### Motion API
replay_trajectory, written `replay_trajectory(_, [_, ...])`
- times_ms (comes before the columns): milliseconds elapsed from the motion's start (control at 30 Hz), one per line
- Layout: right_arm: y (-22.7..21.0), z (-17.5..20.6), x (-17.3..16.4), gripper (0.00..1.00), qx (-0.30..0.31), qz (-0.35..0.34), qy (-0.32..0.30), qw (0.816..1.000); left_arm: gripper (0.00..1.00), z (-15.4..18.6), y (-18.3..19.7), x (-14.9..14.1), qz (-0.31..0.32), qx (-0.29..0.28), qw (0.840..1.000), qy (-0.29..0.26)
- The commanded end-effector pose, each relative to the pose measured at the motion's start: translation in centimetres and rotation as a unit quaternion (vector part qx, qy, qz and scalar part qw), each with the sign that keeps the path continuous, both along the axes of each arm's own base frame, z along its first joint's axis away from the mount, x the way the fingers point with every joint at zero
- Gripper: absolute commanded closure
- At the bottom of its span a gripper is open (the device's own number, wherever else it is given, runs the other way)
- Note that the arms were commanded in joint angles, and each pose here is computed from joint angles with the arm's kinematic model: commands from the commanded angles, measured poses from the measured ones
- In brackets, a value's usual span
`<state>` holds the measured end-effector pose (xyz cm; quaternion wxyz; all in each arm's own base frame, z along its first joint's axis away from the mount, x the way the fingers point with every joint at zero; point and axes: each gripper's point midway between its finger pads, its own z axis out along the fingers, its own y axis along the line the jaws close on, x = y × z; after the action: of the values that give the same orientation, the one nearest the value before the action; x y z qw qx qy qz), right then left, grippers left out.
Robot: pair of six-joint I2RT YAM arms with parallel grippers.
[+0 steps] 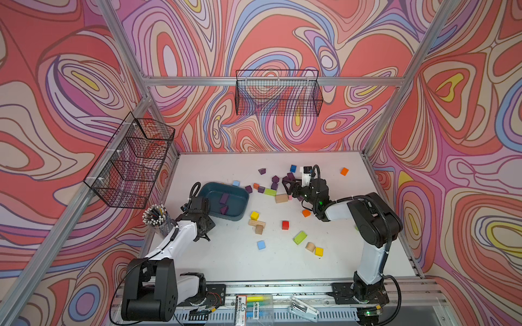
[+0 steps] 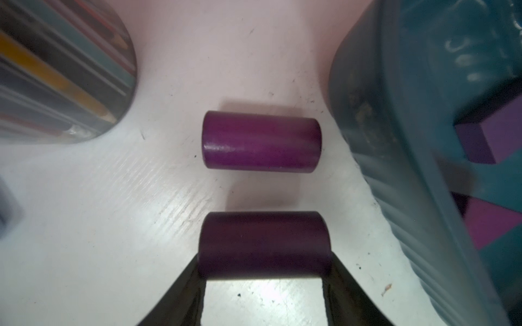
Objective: Pick purple bricks into the storage bin
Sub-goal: Pick up the building block from the center of the board, then place the building block in the storage box.
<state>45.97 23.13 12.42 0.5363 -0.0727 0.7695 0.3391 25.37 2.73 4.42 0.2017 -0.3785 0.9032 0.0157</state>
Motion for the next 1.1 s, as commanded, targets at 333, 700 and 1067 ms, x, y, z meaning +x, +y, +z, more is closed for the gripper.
replay_trajectory(333, [0.2,0.2,0.6,0.2,0.005,0.0,-0.003,1.0,0.56,2.2,-0.1,0.0,-0.002,0.0,1.0,-0.005])
replay_trajectory(700, [0.3,0.1,0.7,0.2,0.004,0.002,0.0,1.0,0.56,3.4,-0.7,0.5,-0.015,0.004,1.0,-0.011])
replay_trajectory(1067, [0.3,0.1,0.7,0.2,0.004,0.002,0.0,1.0,0.57,5.5,-1.6,1.6,-0.033,0.012,0.999,-0.031])
